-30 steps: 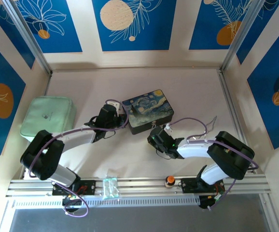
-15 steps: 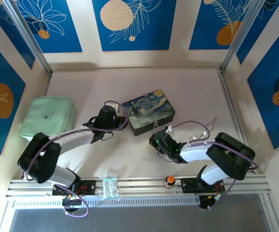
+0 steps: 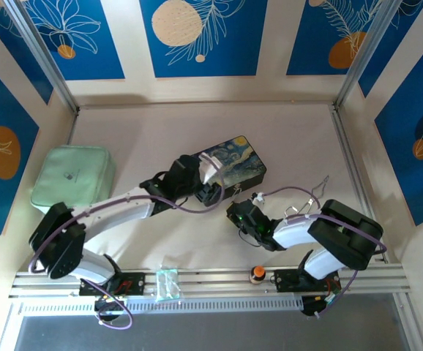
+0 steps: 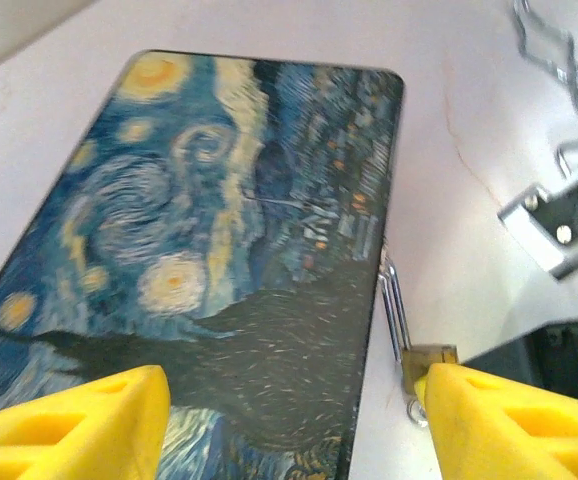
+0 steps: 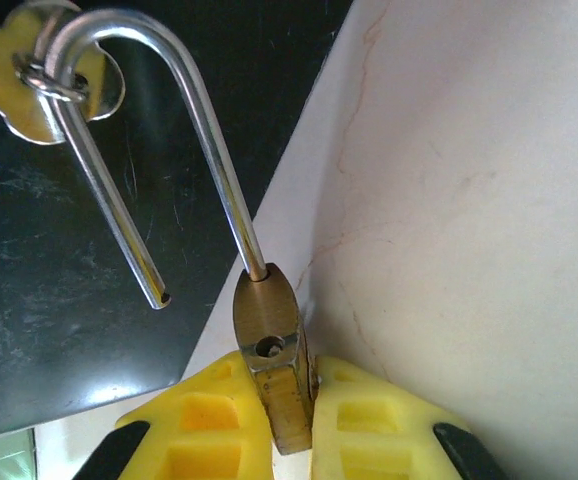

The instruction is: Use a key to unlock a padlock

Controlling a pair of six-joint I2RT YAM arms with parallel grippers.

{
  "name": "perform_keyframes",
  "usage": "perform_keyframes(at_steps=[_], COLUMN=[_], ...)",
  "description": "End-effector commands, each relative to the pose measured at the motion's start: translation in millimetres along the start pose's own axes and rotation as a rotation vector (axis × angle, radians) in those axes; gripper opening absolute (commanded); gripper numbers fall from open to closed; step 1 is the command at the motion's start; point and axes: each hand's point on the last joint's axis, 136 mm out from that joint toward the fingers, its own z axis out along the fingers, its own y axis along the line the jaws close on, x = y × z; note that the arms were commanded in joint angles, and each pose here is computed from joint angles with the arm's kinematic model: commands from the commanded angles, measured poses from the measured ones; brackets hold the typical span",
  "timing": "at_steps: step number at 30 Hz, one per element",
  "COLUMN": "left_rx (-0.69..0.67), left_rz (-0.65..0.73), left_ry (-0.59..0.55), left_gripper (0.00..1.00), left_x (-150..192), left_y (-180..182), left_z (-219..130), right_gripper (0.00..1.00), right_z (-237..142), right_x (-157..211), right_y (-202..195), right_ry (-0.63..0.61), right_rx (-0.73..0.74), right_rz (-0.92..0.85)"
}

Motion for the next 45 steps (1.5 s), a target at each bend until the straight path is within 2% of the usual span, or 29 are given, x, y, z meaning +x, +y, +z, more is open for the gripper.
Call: perform_keyframes(at_steps=[1, 6, 12, 22, 25, 30, 34, 40, 45], left_rx=[0.027, 0.059, -0.042, -0.103, -0.096, -0.079, -0.05, -0.028, -0.024], left_rz=[0.162, 0.222, 0.291, 0.389, 0.399, 0.433, 0.468, 0.493, 0.495], left_ry=[0.109, 0.147, 0.328, 0.494, 0.525, 0.577, 0.584, 0.579, 0.606], left_gripper=[0.71, 0.75, 0.75, 0.52, 0.46, 0.46, 0.46, 0.46, 0.46], left_x=[23, 31, 65, 109, 119, 138, 149, 148, 152], left_y=[-6, -24, -20, -13, -14, -16, -21, -26, -25], left_z=[11, 25, 48, 55, 56, 55, 51, 46, 46], right_gripper=[0.05, 0.04, 0.05, 0.05, 0.05, 0.04, 0.04, 0.04, 0.04], right_z=[1, 1, 6, 26, 29, 33, 36, 29, 15], right_x=[15, 17, 21, 32, 24, 4, -17, -37, -55], right_y=[-55, -56, -55, -47, -54, -44, -26, -14, -9], right_ry=[0.055, 0.064, 0.066, 0.065, 0.023, -0.011, -0.047, -0.067, -0.142], right_rx=[0.18, 0.19, 0.159, 0.058, 0.068, 0.026, -0.069, -0.124, -0.162], right_rz=[-0.009, -0.014, 0.026, 0.142, 0.178, 0.217, 0.226, 0.236, 0.229])
